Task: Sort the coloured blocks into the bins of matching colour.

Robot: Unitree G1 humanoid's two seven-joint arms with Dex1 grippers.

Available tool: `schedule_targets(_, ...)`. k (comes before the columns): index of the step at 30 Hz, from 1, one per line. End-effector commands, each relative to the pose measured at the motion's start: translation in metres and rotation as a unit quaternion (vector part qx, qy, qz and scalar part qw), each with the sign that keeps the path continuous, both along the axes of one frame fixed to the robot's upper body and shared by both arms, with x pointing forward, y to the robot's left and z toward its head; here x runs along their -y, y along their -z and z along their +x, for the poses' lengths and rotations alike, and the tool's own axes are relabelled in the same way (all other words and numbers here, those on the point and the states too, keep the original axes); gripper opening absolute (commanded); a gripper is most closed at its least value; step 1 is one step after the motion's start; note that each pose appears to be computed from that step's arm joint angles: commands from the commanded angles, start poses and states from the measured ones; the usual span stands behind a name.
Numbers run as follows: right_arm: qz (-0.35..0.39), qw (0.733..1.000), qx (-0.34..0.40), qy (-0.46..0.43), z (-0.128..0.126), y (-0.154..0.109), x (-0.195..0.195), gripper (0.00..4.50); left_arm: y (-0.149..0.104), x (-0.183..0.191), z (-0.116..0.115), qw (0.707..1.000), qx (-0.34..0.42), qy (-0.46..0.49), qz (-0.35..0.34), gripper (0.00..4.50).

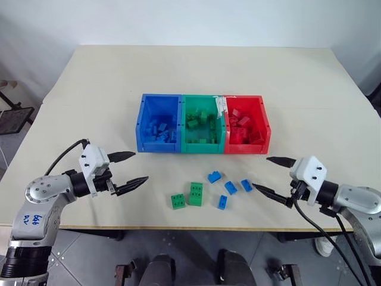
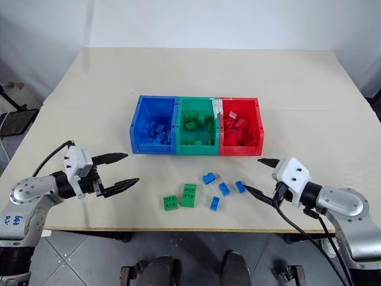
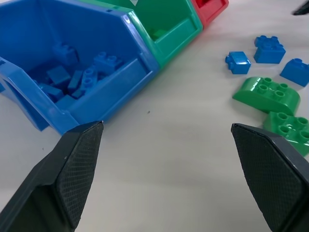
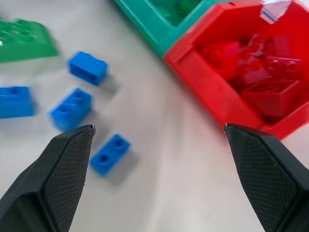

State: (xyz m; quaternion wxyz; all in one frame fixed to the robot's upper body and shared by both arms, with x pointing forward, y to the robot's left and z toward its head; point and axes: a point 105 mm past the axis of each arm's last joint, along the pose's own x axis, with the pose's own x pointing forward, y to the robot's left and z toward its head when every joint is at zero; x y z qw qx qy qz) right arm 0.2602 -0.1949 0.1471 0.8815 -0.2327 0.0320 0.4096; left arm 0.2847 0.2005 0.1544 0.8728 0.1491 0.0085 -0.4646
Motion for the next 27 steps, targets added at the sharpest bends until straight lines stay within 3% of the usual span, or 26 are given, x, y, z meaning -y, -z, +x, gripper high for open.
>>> schedule_targets(1,0.012,1.0,0.022,0.0,-0.009,-0.012,0.0,4.49,-0.005,0.003,0.001,1.0,0.018,0.017,0.006,4.5)
schedule_targets(6,0.004,0.995,0.038,0.093,-0.006,-0.013,0.035,4.49,0.0,0.032,0.001,0.997,0.02,0.07,0.019,4.5)
schedule_targets(13,-0.035,0.979,-0.084,0.182,-0.039,0.014,0.085,4.49,0.003,0.105,-0.022,0.974,0.048,0.217,0.032,4.5)
schedule_targets(19,-0.019,0.982,-0.133,0.135,-0.034,0.014,0.044,4.49,0.002,0.105,-0.025,0.97,0.039,0.239,0.026,4.5)
schedule_targets(23,0.005,0.98,-0.177,0.091,-0.022,0.017,-0.006,4.49,0.002,0.084,-0.024,0.975,0.031,0.217,0.03,4.5)
schedule_targets(27,-0.017,0.974,-0.205,0.096,-0.01,0.029,-0.029,4.49,0.004,0.069,-0.023,0.98,0.033,0.194,0.042,4.5)
